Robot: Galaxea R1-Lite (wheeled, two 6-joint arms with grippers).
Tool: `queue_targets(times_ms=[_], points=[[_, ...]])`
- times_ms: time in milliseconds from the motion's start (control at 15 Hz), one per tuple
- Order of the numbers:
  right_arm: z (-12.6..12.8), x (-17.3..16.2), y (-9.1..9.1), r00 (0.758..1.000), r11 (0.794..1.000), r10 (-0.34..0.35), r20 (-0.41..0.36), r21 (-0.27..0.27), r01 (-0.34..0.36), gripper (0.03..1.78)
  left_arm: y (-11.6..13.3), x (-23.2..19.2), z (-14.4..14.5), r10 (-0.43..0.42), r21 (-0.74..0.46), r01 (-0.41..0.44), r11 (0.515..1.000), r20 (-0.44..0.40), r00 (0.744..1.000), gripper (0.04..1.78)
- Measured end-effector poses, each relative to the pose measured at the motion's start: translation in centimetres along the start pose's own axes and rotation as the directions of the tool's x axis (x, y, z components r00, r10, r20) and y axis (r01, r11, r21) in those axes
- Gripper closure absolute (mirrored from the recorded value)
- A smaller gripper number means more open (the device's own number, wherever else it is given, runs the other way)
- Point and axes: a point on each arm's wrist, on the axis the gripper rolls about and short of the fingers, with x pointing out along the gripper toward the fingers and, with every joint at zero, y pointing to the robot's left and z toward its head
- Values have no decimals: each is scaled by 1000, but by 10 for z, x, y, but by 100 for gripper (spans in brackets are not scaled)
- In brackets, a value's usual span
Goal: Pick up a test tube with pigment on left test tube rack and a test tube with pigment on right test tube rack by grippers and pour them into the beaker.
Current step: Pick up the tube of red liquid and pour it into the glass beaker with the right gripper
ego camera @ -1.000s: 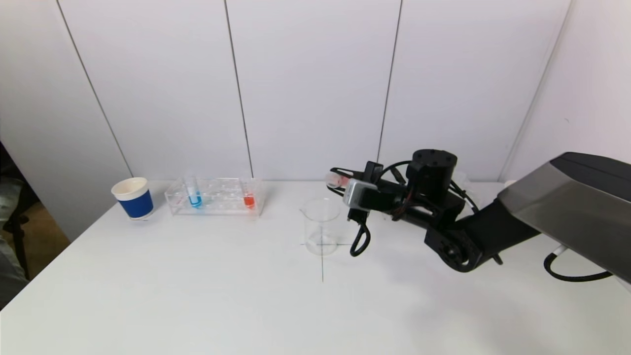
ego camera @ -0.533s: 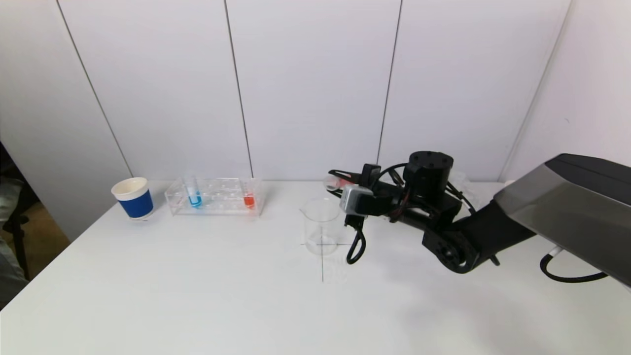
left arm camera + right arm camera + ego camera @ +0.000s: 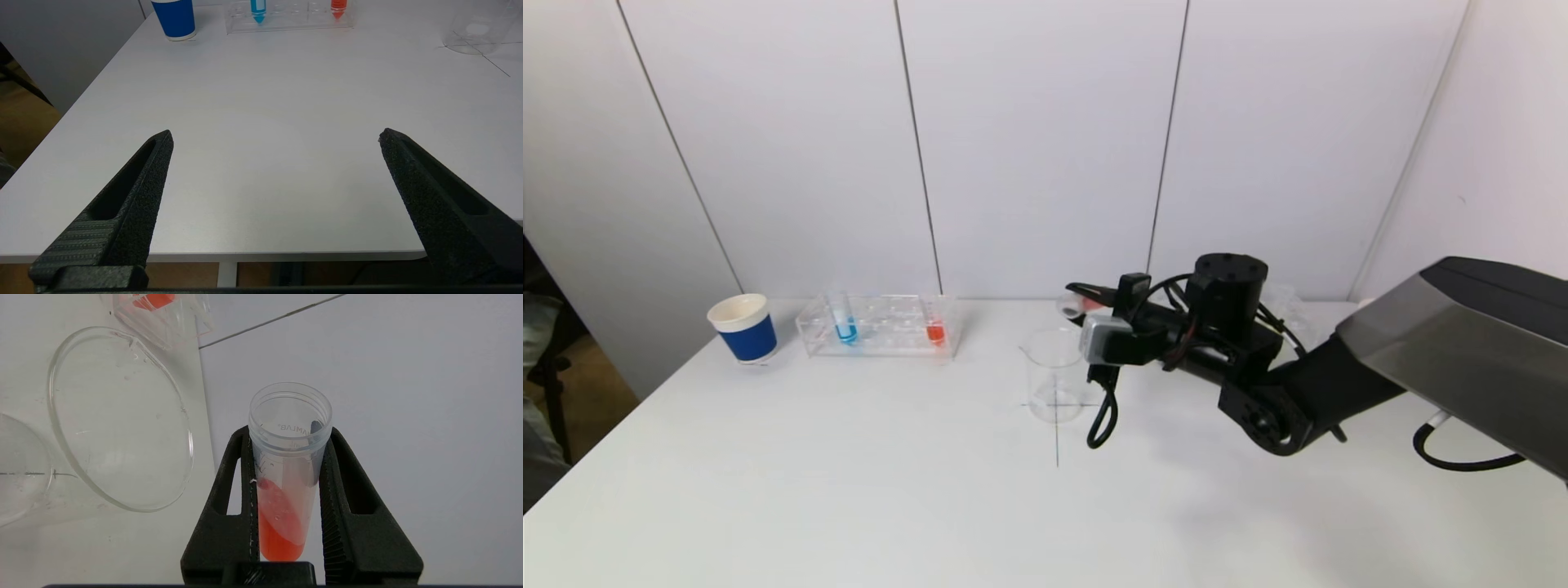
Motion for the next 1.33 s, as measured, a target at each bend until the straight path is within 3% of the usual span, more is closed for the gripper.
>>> queue_targets(times_ms=[1333], points=[[5,2,4,999,993,-7,-41,-116,3,133,0,0,0,0,0,0,1000,0,1000,6]])
